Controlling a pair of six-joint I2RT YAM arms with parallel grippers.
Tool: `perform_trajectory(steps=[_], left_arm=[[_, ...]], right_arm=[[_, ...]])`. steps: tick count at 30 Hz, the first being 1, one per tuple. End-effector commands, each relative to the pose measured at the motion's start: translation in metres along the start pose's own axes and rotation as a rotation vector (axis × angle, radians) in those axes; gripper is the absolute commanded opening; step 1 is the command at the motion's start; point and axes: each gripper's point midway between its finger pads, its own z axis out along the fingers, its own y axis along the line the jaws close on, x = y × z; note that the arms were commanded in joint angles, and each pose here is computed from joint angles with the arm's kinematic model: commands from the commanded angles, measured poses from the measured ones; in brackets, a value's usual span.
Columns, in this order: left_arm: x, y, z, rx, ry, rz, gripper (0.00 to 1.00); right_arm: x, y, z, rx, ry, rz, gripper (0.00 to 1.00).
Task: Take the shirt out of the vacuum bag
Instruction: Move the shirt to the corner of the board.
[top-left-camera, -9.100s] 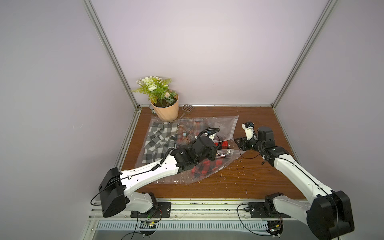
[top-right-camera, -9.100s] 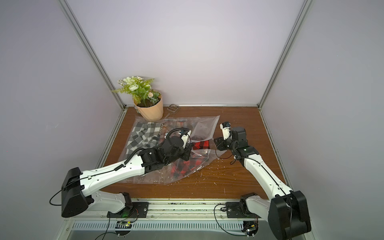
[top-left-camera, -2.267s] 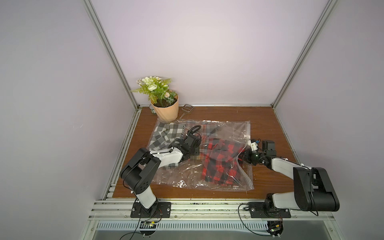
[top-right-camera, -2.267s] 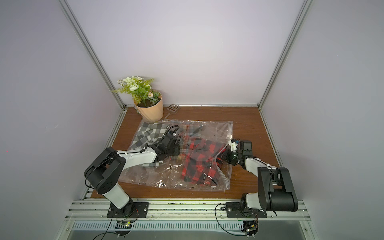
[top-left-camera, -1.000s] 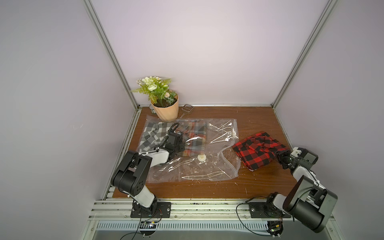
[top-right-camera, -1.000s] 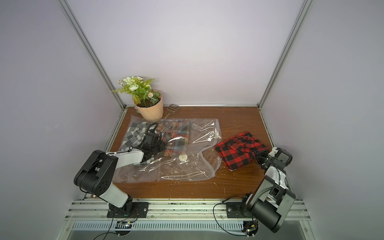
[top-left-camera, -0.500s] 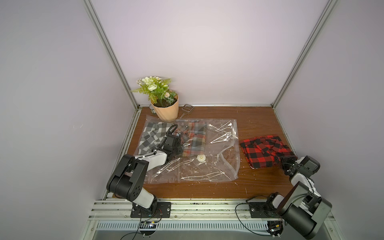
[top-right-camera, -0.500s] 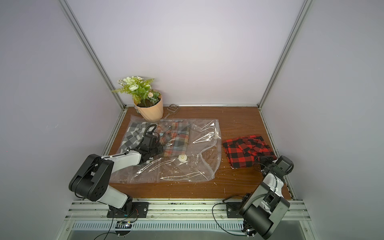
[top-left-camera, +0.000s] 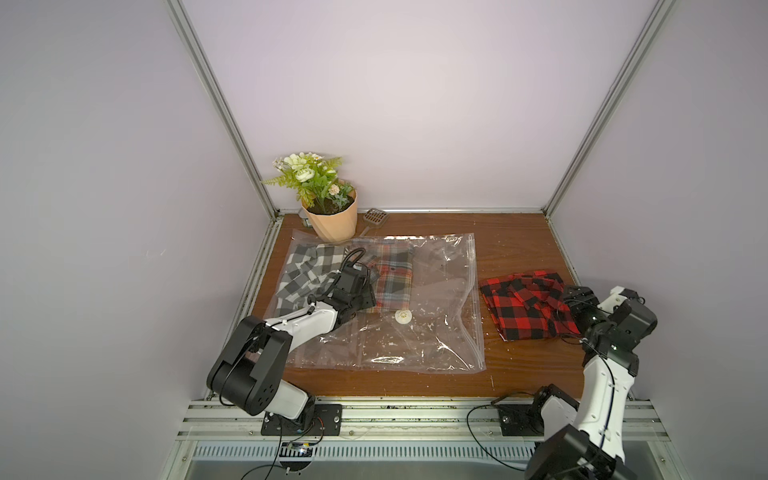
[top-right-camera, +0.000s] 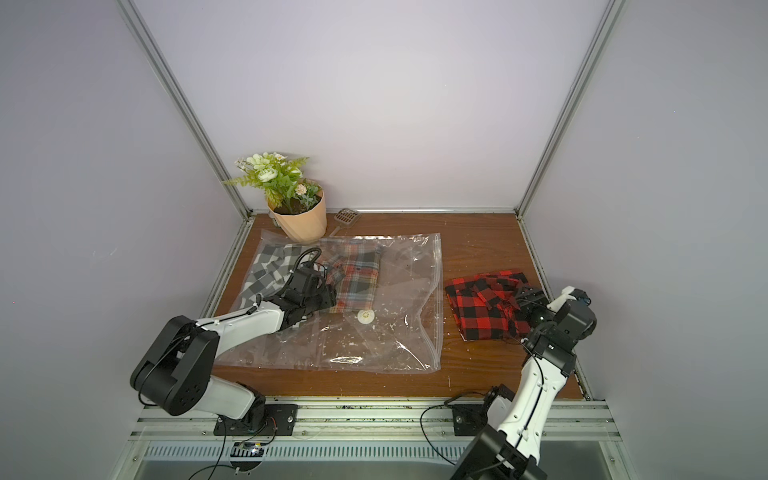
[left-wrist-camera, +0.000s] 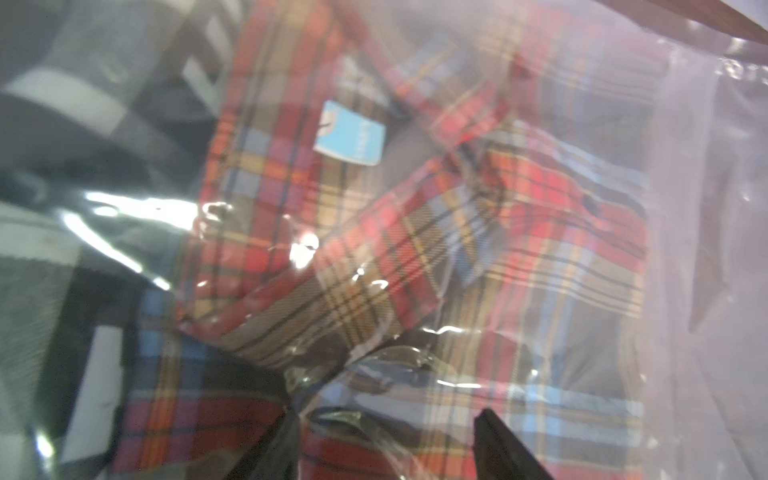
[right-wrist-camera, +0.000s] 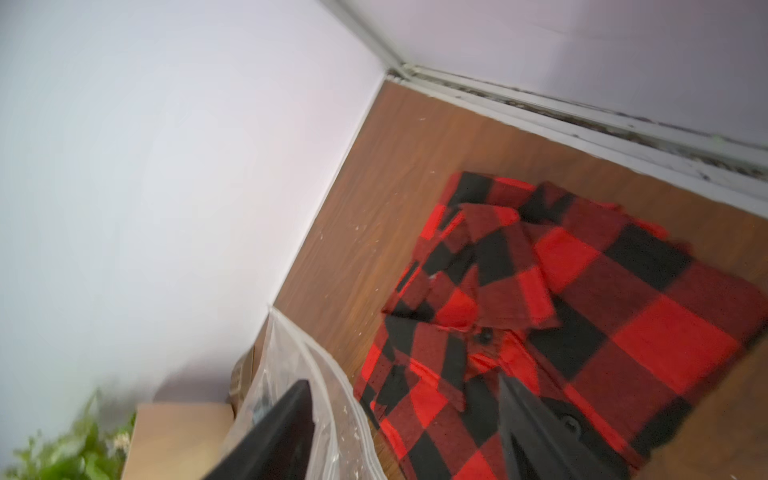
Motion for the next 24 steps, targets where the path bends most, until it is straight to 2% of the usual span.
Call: perform_trajectory(steps=[1,2,4,5,8,13,16,24], left_arm=[[-0.020,-0.032,-0.015,0.088,-0.057,0.016,0.73],[-0.022,-0.037,-0.017,0.106,-0.061,0.020,0.74],[-0.027,-0.048,-0.023,0.144,-0.078,0.026,0.76],[-0.029,-0.054,-0.026,0.168,-0.090,0.031,0.77],[-0.036,-0.072,-0.039,0.222,-0.120,0.052,0.78],[-0.043,-0.091,-0.053,0.288,-0.139,0.066,0.78],[-0.045,-0.091,-0.057,0.294,-0.149,0.066,0.78],[-0.044,-0.091,-0.058,0.306,-0.161,0.065,0.78]], right_arm=[[0.023,0.008,0.006,0.101,0.122,-0.197,0.76],[0.026,0.007,0.006,0.122,0.127,-0.229,0.78],[0.039,0.004,0.011,0.126,0.174,-0.275,0.92],[0.047,-0.002,0.015,0.151,0.215,-0.294,0.93],[0.072,-0.032,0.029,0.261,0.327,-0.337,0.94],[0.078,-0.047,0.051,0.351,0.357,-0.379,0.95],[0.099,-0.051,0.063,0.436,0.452,-0.480,0.94],[0.119,-0.080,0.076,0.600,0.510,-0.597,0.93]])
